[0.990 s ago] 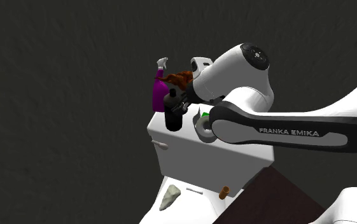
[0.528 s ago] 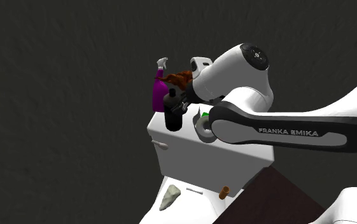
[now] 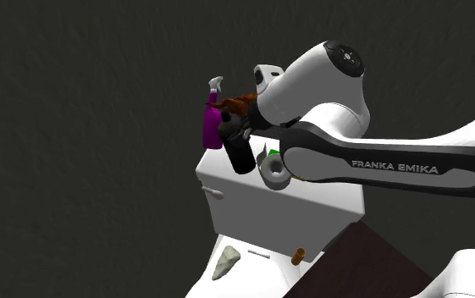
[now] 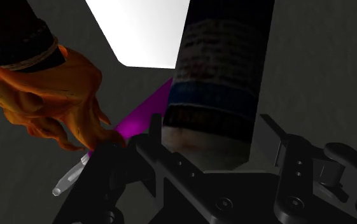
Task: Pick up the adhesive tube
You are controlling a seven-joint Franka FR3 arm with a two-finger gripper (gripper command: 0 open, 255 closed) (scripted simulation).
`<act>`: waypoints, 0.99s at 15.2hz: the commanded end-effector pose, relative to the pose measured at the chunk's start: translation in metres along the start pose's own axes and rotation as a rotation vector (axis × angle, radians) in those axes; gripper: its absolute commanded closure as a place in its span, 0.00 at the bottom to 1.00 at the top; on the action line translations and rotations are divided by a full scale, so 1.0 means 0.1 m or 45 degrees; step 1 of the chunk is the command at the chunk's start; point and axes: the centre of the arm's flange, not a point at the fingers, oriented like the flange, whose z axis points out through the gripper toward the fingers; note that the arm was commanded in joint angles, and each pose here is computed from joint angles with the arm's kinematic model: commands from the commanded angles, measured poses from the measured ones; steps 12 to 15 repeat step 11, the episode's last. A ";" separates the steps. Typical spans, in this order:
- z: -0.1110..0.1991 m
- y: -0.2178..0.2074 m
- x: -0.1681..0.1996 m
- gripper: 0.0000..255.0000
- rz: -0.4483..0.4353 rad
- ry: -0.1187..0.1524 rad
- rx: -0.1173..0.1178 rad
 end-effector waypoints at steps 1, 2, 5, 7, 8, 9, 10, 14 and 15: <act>-0.10 0.01 0.06 1.00 0.000 0.001 0.000; -0.14 0.02 0.09 1.00 0.000 0.001 0.000; -0.26 0.05 0.18 1.00 0.000 0.001 0.000; -0.34 0.07 0.24 1.00 0.000 0.001 0.000; -0.39 0.08 0.27 1.00 0.000 0.001 0.000; -0.43 0.09 0.31 1.00 0.000 0.001 0.000; -0.43 0.09 0.31 1.00 0.000 0.001 0.000; -0.43 0.09 0.31 1.00 0.000 0.001 0.000; -0.43 0.09 0.31 1.00 0.000 0.001 0.000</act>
